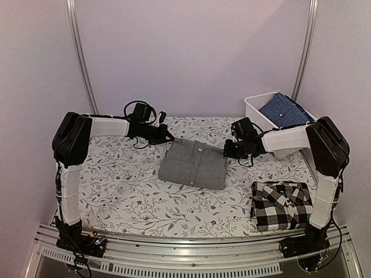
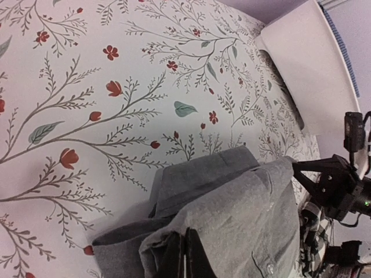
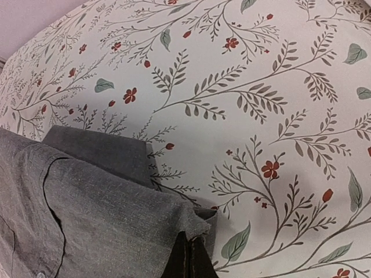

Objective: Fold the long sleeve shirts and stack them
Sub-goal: Fold the 2/3-rectangle-folded shirt at the center of the board.

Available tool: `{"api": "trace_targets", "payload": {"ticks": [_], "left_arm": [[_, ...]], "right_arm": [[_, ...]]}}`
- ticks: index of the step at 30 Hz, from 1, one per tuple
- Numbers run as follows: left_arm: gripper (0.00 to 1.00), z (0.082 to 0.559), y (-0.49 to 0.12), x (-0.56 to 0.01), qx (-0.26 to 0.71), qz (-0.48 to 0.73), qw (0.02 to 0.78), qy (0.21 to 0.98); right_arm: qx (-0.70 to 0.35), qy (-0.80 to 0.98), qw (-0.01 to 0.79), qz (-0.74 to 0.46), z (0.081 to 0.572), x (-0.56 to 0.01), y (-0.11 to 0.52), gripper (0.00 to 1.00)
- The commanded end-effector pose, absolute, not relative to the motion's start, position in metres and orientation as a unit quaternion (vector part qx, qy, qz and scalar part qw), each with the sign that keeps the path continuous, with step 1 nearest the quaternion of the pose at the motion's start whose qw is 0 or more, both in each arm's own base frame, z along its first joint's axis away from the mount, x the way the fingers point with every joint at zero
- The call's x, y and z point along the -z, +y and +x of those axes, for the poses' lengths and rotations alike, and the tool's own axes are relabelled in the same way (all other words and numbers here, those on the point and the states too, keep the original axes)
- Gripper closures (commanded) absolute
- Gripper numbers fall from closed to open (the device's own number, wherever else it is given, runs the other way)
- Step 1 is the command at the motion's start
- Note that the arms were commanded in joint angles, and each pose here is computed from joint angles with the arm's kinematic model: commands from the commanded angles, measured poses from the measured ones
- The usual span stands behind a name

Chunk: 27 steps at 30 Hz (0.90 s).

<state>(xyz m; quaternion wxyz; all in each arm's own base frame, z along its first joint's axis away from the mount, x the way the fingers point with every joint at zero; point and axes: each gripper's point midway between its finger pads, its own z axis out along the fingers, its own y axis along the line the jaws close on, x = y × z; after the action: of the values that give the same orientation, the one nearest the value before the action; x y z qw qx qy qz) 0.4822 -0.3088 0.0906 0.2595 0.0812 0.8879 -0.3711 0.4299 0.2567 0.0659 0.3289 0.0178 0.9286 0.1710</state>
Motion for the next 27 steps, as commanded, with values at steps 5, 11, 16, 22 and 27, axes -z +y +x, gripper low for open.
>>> {"api": "trace_targets", "payload": {"ticks": [5,11,16,22,27], "left_arm": [[1.00,0.499,-0.305,-0.063,0.367,0.070,0.248,0.894],[0.85,0.507,-0.282,-0.075,0.329,0.039,0.279,0.901],[0.55,0.507,-0.253,-0.103,0.299,0.011,0.310,0.902],[0.64,0.477,-0.261,-0.139,0.319,0.025,0.328,0.889],[0.84,0.438,-0.298,-0.129,0.357,0.054,0.287,0.887]], "right_arm": [[-0.178,0.931,0.318,-0.007,0.459,-0.046,0.273,1.00],[-0.153,0.932,0.329,-0.014,0.466,-0.068,0.268,0.76],[-0.138,0.927,0.348,-0.023,0.466,-0.111,0.262,0.58],[-0.143,0.925,0.348,-0.052,0.445,-0.135,0.286,0.60],[-0.177,0.923,0.332,-0.075,0.436,-0.126,0.317,0.69]]}}
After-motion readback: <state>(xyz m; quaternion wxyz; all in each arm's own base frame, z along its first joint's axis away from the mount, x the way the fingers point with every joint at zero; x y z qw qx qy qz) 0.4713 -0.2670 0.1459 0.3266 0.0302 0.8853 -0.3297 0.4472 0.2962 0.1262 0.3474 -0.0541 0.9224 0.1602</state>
